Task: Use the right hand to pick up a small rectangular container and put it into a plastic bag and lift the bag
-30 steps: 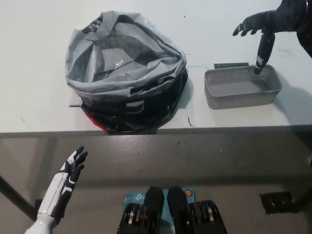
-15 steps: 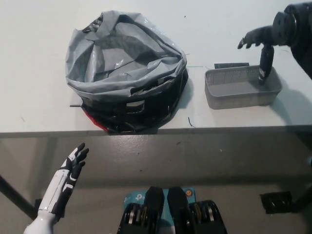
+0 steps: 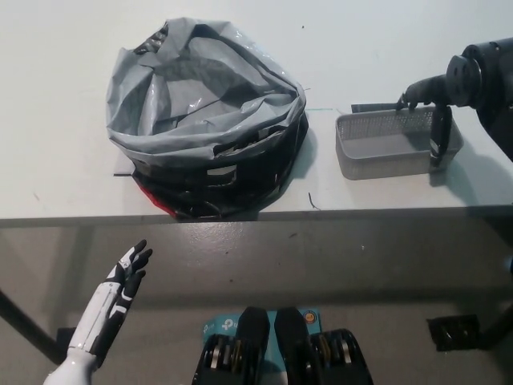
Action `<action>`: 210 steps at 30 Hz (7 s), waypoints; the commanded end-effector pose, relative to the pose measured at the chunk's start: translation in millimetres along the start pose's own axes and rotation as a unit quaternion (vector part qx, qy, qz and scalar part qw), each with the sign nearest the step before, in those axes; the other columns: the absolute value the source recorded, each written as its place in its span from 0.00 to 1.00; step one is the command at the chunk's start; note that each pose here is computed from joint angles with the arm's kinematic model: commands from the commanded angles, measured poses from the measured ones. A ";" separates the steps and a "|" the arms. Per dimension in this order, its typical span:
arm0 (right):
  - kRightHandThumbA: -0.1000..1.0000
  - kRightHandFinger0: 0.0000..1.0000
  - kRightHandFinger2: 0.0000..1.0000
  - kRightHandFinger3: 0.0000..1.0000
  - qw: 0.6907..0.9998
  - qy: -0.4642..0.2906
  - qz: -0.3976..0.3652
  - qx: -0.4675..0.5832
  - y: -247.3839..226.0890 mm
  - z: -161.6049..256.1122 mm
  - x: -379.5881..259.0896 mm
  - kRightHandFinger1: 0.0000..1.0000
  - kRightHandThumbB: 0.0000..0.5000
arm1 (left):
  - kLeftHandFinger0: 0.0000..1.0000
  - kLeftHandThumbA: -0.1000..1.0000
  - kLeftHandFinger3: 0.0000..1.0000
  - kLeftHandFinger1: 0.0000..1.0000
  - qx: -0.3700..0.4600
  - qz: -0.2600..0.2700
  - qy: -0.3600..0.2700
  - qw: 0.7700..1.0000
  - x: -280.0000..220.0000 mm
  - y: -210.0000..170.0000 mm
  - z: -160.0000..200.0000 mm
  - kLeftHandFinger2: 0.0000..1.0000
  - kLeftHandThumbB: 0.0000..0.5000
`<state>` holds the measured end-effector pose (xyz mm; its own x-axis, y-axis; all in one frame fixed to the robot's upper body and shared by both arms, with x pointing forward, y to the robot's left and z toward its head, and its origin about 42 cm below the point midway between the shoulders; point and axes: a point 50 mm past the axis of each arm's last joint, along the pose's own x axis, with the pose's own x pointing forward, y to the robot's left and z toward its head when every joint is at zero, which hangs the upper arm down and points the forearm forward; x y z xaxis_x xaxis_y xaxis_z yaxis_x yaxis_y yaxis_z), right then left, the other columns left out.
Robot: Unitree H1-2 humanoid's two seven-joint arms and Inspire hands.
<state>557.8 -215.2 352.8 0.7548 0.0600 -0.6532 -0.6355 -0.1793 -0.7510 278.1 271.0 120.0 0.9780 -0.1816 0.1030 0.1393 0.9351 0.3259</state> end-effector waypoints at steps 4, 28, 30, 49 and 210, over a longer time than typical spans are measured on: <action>1.00 1.00 1.00 1.00 0.998 -0.010 -0.059 -0.013 -46.9 1.4 -32.2 1.00 1.00 | 1.00 1.00 1.00 1.00 0.032 -0.007 -0.024 0.999 6.3 7.5 10.8 1.00 0.43; 1.00 1.00 1.00 1.00 0.997 -0.032 -0.055 -0.043 -45.2 20.1 -29.1 1.00 1.00 | 1.00 1.00 1.00 1.00 0.035 -0.012 -0.031 0.999 9.0 8.3 12.5 1.00 0.43; 1.00 1.00 1.00 1.00 0.997 -0.031 -0.053 -0.050 -44.1 21.8 -28.3 1.00 1.00 | 1.00 1.00 1.00 1.00 0.034 -0.011 -0.032 0.999 10.0 8.4 12.0 1.00 0.43; 1.00 1.00 1.00 1.00 0.998 -0.024 -0.050 -0.020 -43.9 26.1 -14.9 1.00 1.00 | 1.00 1.00 1.00 1.00 0.033 -0.013 -0.036 0.999 9.5 6.9 12.7 1.00 0.43; 0.00 0.00 0.68 0.78 0.755 -0.414 -0.410 0.300 -87.7 257.9 -61.1 0.23 0.34 | 0.96 0.99 1.00 1.00 0.040 -0.049 -0.028 0.998 26.8 6.9 20.3 1.00 0.32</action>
<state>521.1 61.5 405.8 0.7312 0.5656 0.3814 -0.2005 0.7126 -0.6723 298.1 263.4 134.6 0.9606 -0.2591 0.1002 0.2028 0.9005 0.3846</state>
